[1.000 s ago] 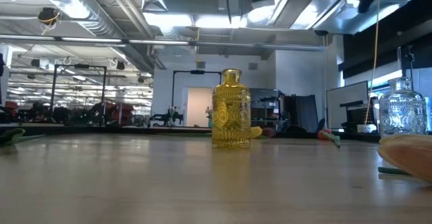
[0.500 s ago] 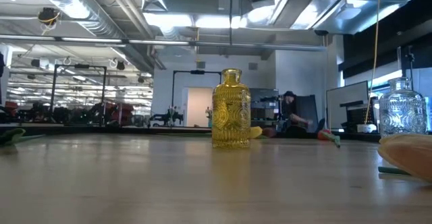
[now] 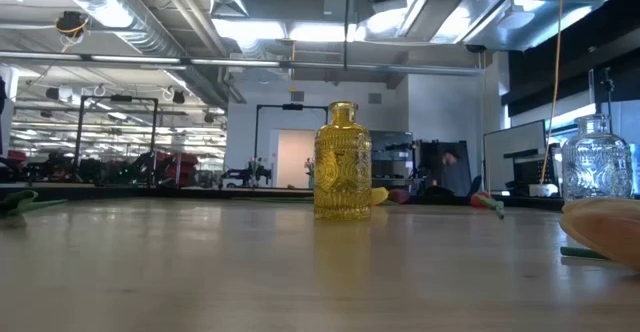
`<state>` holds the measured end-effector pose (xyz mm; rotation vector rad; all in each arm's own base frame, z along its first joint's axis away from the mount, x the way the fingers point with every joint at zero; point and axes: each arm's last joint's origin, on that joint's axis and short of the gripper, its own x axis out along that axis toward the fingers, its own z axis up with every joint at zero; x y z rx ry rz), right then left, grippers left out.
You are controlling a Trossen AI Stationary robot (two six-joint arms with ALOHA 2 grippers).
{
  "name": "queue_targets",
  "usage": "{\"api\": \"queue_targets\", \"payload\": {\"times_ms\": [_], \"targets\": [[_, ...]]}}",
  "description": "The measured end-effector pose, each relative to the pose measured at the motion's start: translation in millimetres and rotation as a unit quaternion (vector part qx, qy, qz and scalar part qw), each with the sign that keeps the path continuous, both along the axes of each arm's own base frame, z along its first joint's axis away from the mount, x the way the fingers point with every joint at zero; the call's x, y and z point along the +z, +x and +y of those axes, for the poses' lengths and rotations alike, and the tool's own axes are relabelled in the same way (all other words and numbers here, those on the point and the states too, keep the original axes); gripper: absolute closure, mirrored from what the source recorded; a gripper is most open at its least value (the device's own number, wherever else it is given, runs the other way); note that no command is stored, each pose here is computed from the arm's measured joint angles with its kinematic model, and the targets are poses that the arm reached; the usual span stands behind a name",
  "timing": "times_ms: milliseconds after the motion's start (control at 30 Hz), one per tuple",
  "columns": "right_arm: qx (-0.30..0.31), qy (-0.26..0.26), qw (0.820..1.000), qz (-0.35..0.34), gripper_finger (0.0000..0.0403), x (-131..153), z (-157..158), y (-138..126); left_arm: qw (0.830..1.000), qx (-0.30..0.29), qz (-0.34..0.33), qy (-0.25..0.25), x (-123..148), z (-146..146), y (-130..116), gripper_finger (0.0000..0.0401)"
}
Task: Sort flowers into vase by color
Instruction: Put the top left white tulip into the transparent vase
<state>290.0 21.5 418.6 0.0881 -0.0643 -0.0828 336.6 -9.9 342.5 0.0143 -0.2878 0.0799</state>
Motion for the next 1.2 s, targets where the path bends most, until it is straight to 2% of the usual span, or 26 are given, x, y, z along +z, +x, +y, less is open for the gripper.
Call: {"api": "queue_targets", "payload": {"times_ms": [233,400,600,700,867,1000,1200], "targets": [[0.032,-0.007,0.999,0.014,0.0390,-2.5,2.1,-0.1,1.000,-0.001,0.000,-0.006,-0.2,-1.0,0.0,0.0368],[0.028,-0.007,0.999,0.014,0.0388,-2.4,1.7,0.0,1.000,0.003,0.006,-0.013,4.4,-0.5,-5.4,0.0323],[0.013,-0.017,1.000,0.008,0.0393,2.3,0.2,-6.8,0.997,0.020,0.071,-0.022,12.8,-1.4,-26.1,0.0273],[-0.004,-0.019,1.000,0.018,0.0397,8.6,-2.3,-22.9,0.994,0.040,0.098,-0.039,22.1,-5.5,-45.8,0.0253],[-0.074,-0.018,0.993,0.089,0.0398,10.6,-6.2,-63.6,0.990,0.017,0.135,-0.042,34.2,-16.2,-78.4,0.0236],[-0.159,-0.019,0.980,0.120,0.0399,12.9,-1.8,-100.4,0.992,0.000,0.109,-0.060,47.6,-24.2,-97.0,0.0242],[-0.238,0.002,0.963,0.128,0.0400,13.7,-1.1,-147.7,0.988,-0.045,0.087,-0.120,56.7,-36.3,-111.9,0.0248]]}}
